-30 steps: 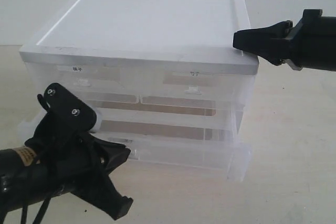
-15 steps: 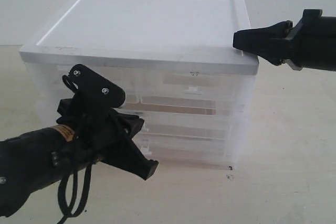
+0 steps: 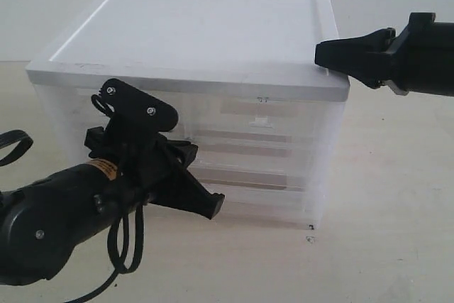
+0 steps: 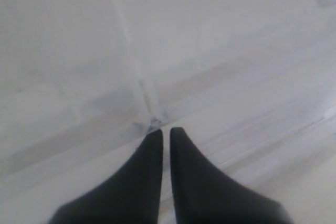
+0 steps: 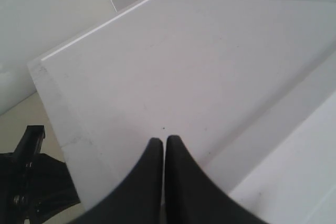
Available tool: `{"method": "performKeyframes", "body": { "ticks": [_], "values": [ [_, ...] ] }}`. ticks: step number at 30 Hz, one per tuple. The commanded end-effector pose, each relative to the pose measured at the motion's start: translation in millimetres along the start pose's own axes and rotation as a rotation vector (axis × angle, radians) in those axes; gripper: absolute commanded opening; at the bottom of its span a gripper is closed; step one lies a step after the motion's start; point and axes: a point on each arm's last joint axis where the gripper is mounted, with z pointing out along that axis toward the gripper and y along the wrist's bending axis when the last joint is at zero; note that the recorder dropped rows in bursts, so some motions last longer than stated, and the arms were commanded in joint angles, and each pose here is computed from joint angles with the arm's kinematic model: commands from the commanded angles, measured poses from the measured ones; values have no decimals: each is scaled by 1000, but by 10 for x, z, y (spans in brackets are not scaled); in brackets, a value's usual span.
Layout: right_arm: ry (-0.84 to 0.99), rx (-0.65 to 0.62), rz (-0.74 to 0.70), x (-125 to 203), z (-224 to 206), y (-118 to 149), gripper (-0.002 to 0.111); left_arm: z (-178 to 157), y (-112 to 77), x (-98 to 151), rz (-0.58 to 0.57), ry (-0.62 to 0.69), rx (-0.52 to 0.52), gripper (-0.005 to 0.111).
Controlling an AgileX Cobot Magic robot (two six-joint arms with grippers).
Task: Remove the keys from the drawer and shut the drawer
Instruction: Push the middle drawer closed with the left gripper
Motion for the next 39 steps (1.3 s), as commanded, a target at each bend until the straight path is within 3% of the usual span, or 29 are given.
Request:
{"method": "performKeyframes", "body": {
  "ticks": [1,8,11,13,20,27,39],
  "values": [
    [75,25,-36,100,6,-36,0,-7,-39,-13,-16,-5,8,5],
    [77,26,-41,102,5,-37,0,-315,-243,132,66,11,123,5],
    [75,27,-39,100,6,-38,0,-372,-304,300,203,155,252,5],
    [73,27,-42,98,6,-38,0,-322,-306,394,205,225,264,5],
    [87,34,-51,110,4,-45,0,60,-243,600,284,141,59,5],
    [88,66,-49,111,3,-74,0,268,-199,608,241,111,-98,5],
    [91,71,-51,113,2,-78,0,368,-174,509,197,183,-70,5]
  ]
}}
